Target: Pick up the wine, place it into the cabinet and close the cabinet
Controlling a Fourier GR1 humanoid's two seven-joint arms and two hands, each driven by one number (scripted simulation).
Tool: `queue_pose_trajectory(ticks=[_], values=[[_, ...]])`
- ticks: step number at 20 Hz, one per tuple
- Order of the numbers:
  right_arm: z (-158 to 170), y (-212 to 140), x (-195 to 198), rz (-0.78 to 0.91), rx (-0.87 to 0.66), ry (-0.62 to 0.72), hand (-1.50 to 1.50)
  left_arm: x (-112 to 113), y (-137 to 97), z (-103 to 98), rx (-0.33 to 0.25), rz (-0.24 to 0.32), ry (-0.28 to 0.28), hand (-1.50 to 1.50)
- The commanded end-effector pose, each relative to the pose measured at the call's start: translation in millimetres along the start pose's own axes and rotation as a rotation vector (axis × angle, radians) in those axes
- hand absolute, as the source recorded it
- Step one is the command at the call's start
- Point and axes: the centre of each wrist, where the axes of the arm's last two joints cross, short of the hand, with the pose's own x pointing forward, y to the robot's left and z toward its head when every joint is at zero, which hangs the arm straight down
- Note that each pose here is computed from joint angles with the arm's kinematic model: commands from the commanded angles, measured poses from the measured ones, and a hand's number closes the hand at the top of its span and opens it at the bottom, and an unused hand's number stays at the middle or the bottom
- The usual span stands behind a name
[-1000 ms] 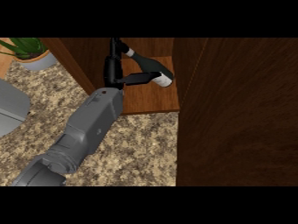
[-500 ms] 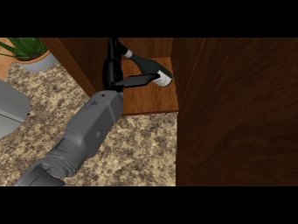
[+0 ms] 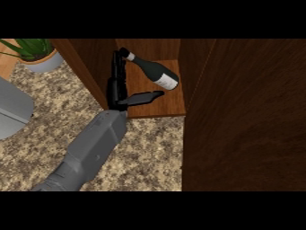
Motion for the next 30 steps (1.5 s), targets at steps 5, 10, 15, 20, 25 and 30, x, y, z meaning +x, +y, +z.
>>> queue_pose_trajectory(ticks=[5, 10, 15, 20, 25, 30], values=[[21, 14, 10, 0.020, -0.032, -0.027, -1.50, 17, -39, 60, -0.053, 0.009, 0.033, -1.50], [27, 5, 28, 0.013, -0.041, -0.023, -1.50, 25, -51, 113, -0.045, 0.001, 0.005, -1.50], [26, -2, 14, 0.015, -0.061, -0.017, -1.50, 49, -42, 135, -0.055, 0.044, -0.018, -1.50], [35, 2, 22, 0.033, -0.058, -0.023, -1.50, 83, -47, 158, -0.043, 0.086, -0.010, -1.50], [32, -7, 18, 0.035, -0.064, -0.018, -1.50, 104, -36, 176, -0.001, 0.053, -0.021, -1.50], [35, -1, 20, 0.048, -0.028, -0.004, -1.50, 112, -12, 197, 0.005, 0.099, -0.049, -1.50]])
